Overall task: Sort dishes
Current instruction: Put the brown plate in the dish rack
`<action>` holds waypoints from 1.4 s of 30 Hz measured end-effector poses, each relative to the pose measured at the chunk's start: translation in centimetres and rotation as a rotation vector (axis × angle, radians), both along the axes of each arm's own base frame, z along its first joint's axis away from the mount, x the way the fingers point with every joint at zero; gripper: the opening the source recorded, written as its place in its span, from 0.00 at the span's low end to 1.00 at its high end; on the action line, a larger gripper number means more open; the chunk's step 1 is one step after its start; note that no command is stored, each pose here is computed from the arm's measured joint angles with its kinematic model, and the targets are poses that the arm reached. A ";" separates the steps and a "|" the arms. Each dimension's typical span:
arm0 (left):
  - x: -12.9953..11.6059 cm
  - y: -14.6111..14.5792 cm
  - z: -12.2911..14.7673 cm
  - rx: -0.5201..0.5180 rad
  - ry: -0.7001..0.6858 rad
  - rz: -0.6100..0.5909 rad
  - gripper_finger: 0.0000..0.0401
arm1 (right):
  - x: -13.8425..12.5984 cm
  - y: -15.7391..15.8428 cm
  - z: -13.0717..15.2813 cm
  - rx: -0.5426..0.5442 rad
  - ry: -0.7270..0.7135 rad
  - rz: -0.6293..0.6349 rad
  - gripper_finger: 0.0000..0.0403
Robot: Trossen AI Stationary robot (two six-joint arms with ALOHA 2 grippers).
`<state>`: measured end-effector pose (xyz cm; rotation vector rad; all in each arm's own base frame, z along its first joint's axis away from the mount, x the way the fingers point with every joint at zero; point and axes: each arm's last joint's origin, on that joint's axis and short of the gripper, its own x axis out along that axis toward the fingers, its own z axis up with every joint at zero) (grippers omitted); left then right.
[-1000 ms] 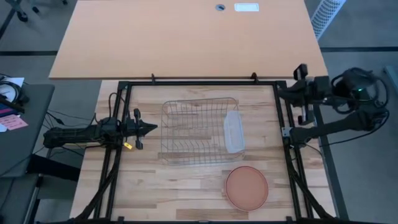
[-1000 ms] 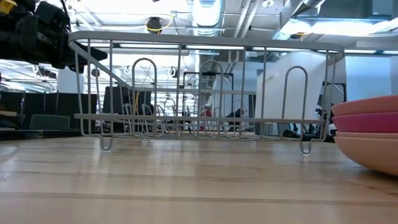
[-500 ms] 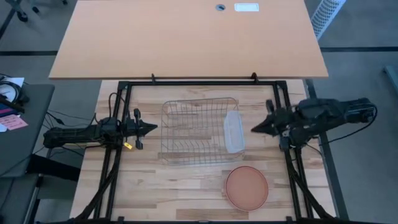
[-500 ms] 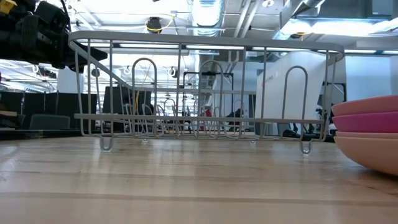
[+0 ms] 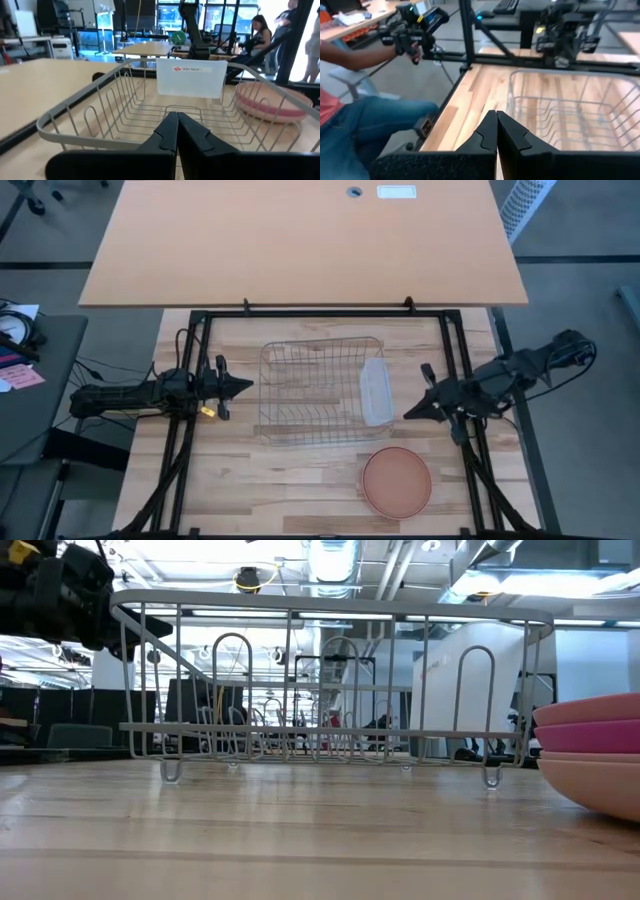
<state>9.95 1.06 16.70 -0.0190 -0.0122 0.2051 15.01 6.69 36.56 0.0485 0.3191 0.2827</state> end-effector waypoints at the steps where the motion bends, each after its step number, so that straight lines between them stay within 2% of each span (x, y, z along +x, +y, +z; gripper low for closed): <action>1: 0.0 0.0 0.0 -0.006 -0.001 0.000 0.00 | 0.1 0.2 -0.1 0.009 0.008 0.004 0.01; 10: 0.0 0.0 0.0 0.021 0.004 0.000 0.00 | 0.1 1.2 -0.4 0.025 0.041 0.045 0.01; 20: 0.0 0.0 0.0 -0.086 -0.018 -0.001 0.00 | -0.3 1.4 -0.9 -0.013 0.083 0.069 0.01; 23: 0.0 0.1 0.6 -0.109 -0.077 0.016 0.00 | -0.2 1.3 -0.9 -0.031 0.080 0.066 0.01; 26: -0.3 0.0 2.4 -0.073 -0.124 0.007 0.00 | -0.2 1.1 -1.0 -0.036 0.088 0.056 0.01; 31: -1.7 -0.1 8.6 -0.019 -0.278 -0.009 0.00 | -0.1 1.0 -1.0 -0.037 0.087 0.049 0.01; 36: -2.6 -0.2 14.7 0.097 -0.280 0.017 0.00 | -0.1 0.9 -0.9 -0.042 0.079 0.026 0.01; 42: -2.6 -0.1 22.6 0.109 -0.172 0.026 0.00 | -0.1 0.9 -0.9 -0.067 0.071 0.035 0.01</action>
